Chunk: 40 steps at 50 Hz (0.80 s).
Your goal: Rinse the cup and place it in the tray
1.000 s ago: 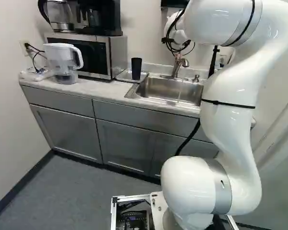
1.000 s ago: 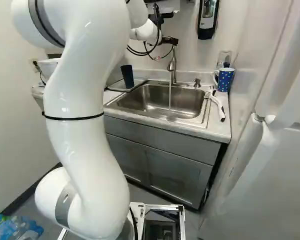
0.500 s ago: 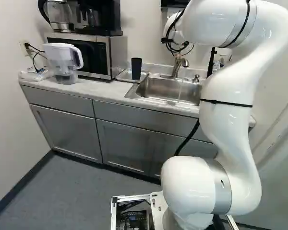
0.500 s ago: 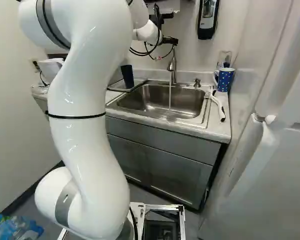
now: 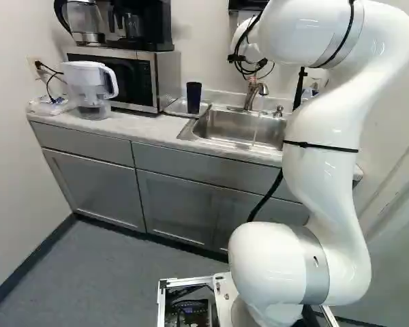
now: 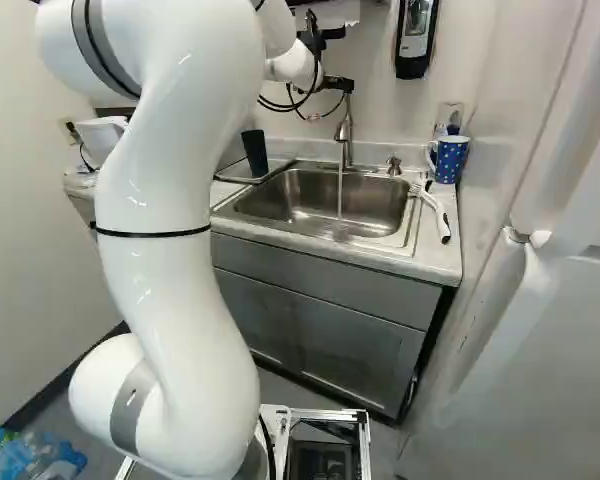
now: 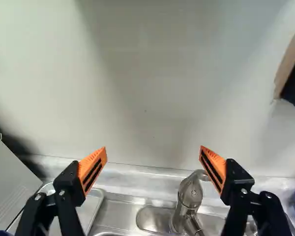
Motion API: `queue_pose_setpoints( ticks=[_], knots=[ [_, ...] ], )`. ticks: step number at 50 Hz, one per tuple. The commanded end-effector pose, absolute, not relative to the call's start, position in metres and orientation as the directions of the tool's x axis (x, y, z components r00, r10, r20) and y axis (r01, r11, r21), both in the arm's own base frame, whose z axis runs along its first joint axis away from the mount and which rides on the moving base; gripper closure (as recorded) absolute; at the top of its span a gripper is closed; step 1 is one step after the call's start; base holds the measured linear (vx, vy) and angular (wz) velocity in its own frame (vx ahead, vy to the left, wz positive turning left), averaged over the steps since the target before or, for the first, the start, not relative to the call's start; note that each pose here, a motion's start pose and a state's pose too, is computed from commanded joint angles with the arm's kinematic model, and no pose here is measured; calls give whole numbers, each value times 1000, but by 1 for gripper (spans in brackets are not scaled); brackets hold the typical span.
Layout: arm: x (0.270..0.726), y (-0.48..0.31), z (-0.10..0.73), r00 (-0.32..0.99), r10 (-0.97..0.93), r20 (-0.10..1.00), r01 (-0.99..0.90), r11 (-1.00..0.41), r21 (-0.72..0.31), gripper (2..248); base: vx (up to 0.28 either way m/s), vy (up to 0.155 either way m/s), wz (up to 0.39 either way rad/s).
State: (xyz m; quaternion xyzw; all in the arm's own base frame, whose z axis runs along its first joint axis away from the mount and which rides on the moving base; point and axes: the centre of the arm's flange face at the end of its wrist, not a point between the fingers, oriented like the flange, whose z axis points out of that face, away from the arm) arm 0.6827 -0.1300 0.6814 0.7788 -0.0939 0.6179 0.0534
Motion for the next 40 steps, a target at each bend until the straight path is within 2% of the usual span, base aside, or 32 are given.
queue_pose_setpoints(
  ticks=[40],
  knots=[
    [675,-129,677,282,-94,955,-208,-978,-34,3,0,0,0]
  ],
)
